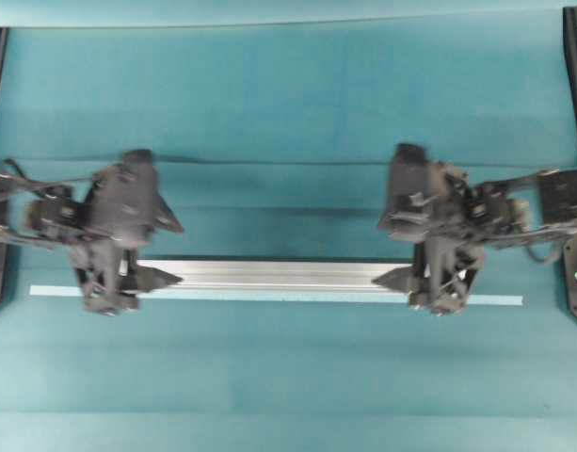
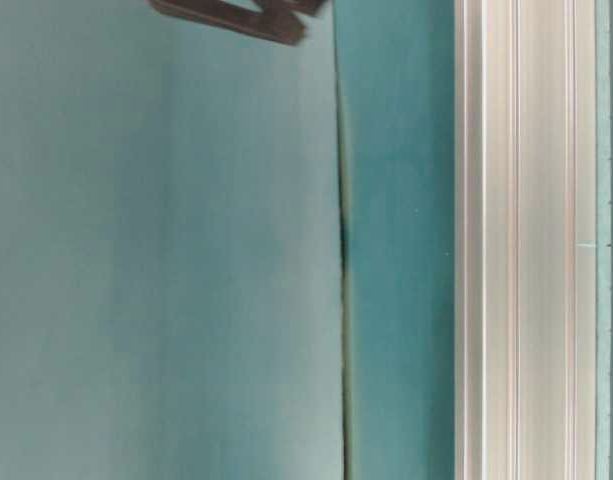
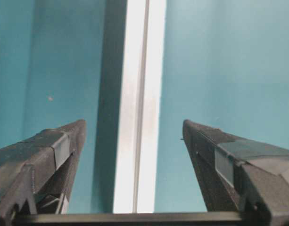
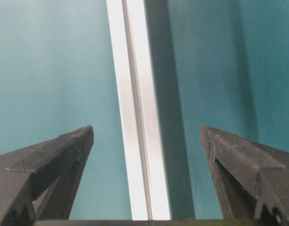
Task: Lift the metal rail with both hands.
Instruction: 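Open both grippers and raise them off the rail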
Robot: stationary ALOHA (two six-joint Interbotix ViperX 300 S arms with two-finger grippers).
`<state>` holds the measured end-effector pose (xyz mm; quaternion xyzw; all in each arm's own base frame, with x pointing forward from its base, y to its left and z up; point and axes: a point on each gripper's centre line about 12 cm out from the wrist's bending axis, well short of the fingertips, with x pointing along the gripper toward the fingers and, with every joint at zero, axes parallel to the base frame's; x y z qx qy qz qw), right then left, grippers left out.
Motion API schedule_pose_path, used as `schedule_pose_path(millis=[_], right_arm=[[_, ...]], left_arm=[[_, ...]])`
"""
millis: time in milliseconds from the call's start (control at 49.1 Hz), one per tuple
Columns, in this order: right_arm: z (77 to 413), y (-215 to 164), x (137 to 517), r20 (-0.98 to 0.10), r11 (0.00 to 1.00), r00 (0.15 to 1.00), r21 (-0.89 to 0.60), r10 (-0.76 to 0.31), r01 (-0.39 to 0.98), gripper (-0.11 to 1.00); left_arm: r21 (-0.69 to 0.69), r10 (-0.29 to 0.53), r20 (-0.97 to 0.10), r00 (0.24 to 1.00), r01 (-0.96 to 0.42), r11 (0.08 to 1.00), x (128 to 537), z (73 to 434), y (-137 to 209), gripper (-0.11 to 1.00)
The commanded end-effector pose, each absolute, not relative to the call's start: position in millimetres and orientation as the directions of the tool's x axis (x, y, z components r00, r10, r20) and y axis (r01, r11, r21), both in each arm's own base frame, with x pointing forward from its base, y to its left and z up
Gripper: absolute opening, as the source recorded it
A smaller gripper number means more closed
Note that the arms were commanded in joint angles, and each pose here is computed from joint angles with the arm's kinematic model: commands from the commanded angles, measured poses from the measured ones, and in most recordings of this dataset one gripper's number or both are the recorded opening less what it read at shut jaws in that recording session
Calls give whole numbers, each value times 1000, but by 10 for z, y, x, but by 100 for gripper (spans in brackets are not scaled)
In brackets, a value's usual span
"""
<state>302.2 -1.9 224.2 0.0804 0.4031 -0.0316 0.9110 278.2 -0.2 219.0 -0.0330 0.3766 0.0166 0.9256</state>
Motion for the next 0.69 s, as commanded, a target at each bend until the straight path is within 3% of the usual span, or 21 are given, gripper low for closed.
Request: schedule_pose_path(millis=[0, 672], right_arm=[[2370, -33, 2954, -684, 983, 730, 135, 2, 125, 94], [2973, -30, 2327, -353, 984, 936, 163, -8, 70, 94]], left_arm=[[-50, 7, -650, 760, -51, 997, 2700, 2351, 0, 88], [-63, 6, -448, 894, -38, 997, 2140, 2824, 2, 88]])
